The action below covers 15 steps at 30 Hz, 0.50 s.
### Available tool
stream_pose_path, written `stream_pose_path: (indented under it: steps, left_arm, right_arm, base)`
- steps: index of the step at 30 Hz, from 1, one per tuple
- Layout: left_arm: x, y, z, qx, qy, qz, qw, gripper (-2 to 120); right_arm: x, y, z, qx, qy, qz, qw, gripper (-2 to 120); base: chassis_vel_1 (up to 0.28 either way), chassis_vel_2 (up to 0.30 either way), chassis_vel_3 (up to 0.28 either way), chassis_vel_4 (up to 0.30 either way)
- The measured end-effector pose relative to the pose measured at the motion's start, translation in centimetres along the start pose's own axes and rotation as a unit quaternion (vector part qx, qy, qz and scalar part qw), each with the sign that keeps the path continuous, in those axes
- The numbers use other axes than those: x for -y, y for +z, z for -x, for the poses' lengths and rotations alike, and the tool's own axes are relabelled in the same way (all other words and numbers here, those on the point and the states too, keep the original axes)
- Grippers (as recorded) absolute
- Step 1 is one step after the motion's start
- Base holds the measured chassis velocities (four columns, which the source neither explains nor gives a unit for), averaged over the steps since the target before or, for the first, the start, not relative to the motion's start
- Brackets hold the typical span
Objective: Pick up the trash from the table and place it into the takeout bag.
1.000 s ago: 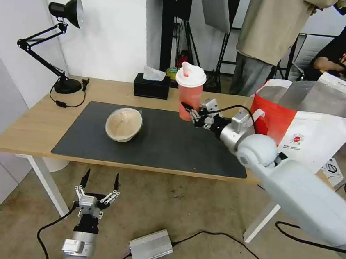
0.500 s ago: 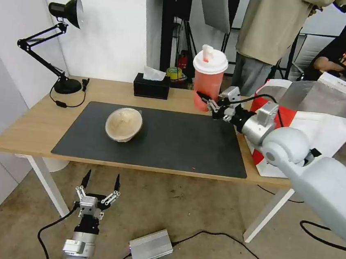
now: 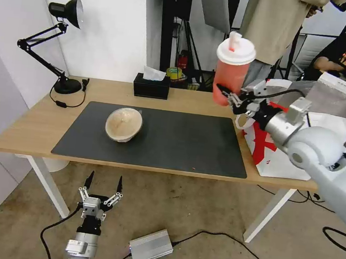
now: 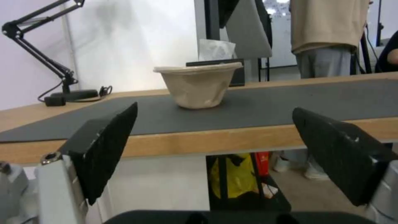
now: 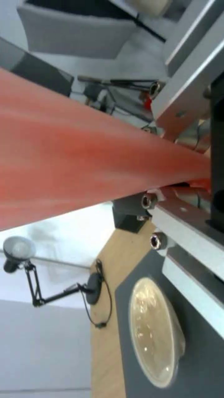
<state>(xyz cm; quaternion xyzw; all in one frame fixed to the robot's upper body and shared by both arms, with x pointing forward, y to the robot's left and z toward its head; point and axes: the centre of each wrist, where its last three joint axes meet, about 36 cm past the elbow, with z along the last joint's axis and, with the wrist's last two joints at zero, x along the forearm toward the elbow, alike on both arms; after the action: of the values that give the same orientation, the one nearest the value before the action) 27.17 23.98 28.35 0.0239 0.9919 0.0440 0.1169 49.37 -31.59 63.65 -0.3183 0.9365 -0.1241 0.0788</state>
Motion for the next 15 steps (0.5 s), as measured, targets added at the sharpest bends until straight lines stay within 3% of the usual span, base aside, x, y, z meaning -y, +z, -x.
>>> stream_pose_path:
  steps: [15]
  left_arm:
    - [0.1, 0.2, -0.2, -0.001, 0.013, 0.001, 0.9999, 100]
  right_arm:
    - [2.5, -1.2, -4.4, -0.006, 0.049, -0.042, 0.998, 5]
  base:
    - [0.0, 0.0, 0.0, 0.0]
